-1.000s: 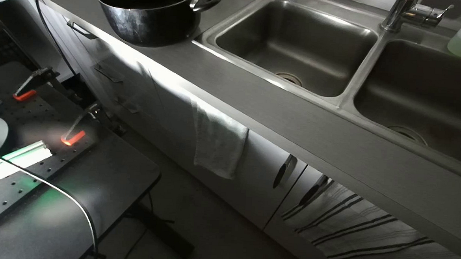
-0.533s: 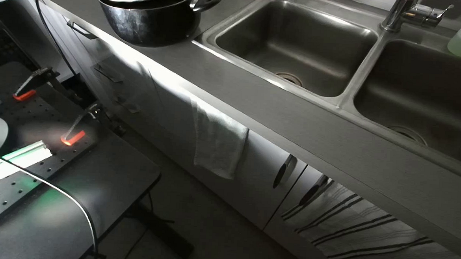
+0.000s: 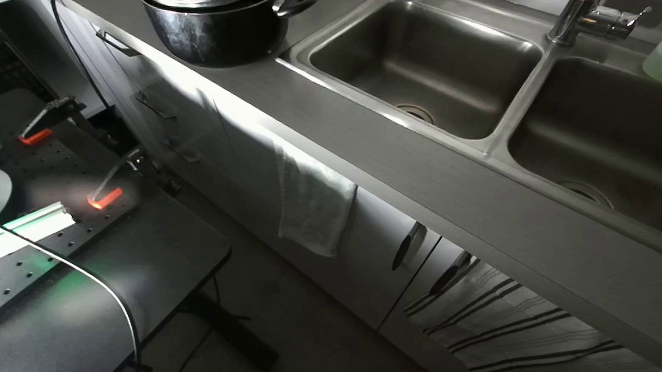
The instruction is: Put the lid on the black pot
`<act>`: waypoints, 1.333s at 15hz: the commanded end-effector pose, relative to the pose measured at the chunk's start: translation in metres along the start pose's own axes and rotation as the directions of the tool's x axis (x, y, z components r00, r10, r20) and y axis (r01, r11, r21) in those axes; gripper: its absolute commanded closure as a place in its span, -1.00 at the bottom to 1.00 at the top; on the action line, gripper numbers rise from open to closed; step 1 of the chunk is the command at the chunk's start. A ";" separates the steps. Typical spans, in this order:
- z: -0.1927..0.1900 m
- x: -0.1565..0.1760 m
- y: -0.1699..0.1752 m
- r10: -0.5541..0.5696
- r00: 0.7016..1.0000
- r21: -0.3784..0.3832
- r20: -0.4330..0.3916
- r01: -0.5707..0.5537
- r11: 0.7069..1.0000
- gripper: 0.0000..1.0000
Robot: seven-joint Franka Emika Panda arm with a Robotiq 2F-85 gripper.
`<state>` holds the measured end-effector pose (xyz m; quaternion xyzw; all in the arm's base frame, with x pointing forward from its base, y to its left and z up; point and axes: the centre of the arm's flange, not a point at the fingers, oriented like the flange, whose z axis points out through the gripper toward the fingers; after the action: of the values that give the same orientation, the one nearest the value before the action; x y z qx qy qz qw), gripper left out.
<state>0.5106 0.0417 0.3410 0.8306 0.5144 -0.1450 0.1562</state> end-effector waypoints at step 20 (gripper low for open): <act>-0.010 -0.015 -0.003 0.005 1.000 0.037 -0.005 -0.005 0.999 0.50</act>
<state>0.5114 0.0395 0.3399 0.8345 0.5085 -0.1520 0.1484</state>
